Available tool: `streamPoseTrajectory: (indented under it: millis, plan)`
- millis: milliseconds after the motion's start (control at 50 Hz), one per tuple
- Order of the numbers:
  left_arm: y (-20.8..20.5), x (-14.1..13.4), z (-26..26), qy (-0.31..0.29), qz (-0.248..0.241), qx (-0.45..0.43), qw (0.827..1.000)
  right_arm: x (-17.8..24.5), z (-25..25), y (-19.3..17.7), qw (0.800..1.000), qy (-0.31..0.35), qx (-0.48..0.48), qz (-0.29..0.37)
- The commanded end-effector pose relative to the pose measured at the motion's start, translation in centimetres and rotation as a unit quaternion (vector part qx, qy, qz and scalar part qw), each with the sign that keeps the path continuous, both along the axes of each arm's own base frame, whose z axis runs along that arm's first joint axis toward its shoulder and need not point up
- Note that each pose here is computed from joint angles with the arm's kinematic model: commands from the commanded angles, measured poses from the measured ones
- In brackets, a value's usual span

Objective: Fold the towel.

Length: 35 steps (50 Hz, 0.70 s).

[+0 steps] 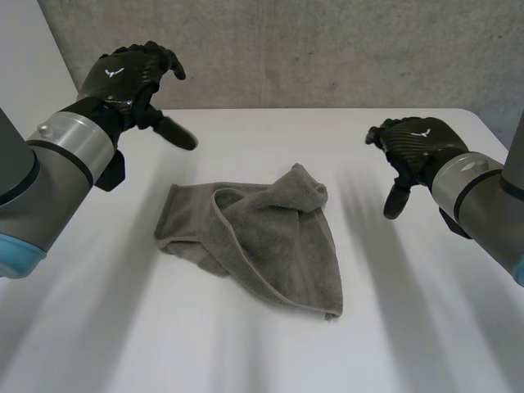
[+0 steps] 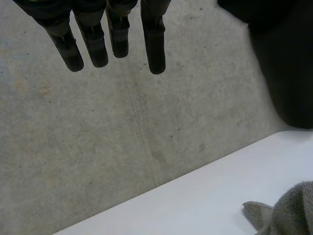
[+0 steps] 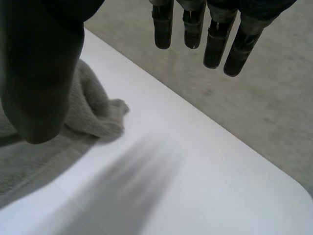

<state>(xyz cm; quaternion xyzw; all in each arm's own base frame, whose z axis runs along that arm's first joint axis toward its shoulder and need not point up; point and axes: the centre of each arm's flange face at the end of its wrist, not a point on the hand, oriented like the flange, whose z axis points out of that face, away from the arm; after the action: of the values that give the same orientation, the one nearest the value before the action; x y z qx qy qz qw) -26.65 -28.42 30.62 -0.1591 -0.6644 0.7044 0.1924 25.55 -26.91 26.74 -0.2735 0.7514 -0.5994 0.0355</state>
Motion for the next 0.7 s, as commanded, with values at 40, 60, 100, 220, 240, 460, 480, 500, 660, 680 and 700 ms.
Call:
streamPoseTrajectory:
  millis: [40, 60, 100, 220, 240, 460, 480, 500, 660, 680, 700]
  plan:
    - [-0.6, 0.6, -0.3, -0.006, 0.011, 0.009, 1.000, -1.0, 1.6, -0.5, 0.993, -0.084, -0.050, -0.064]
    - [-0.6, 0.6, -0.3, -0.006, 0.011, 0.009, 1.000, -1.0, 1.6, -0.5, 0.993, -0.085, -0.050, -0.064]
    - [-1.1, 1.1, -0.2, -0.005, 0.019, 0.007, 1.000, -1.2, 2.1, -0.6, 0.990, -0.103, -0.063, -0.069]
    - [-2.2, 2.6, 0.3, -0.004, 0.043, 0.005, 0.999, -1.2, 2.7, -0.5, 0.989, -0.111, -0.071, -0.065]
    - [-2.2, 2.6, 0.5, -0.005, 0.044, 0.007, 0.999, -1.2, 2.9, -0.5, 0.989, -0.113, -0.073, -0.064]
    - [-2.4, 3.1, 0.8, -0.006, 0.050, 0.015, 0.999, -1.2, 3.1, -0.5, 0.989, -0.115, -0.075, -0.062]
    - [-2.4, 3.1, 0.8, -0.006, 0.050, 0.015, 0.999, -1.1, 3.1, -0.5, 0.989, -0.114, -0.075, -0.060]
    - [-2.5, 3.2, 0.8, -0.007, 0.053, 0.017, 0.998, -1.1, 3.1, -0.5, 0.989, -0.114, -0.075, -0.060]
    - [-2.9, 3.7, 1.0, -0.006, 0.059, 0.014, 0.998, -0.5, 3.3, -0.3, 0.990, -0.118, -0.073, -0.023]
    - [-2.9, 3.7, 1.0, -0.008, 0.059, 0.015, 0.998, -0.4, 3.3, -0.3, 0.990, -0.118, -0.073, -0.016]
    - [-2.9, 3.7, 1.0, -0.008, 0.059, 0.015, 0.998, -0.5, 3.3, -0.4, 0.990, -0.121, -0.073, -0.014]
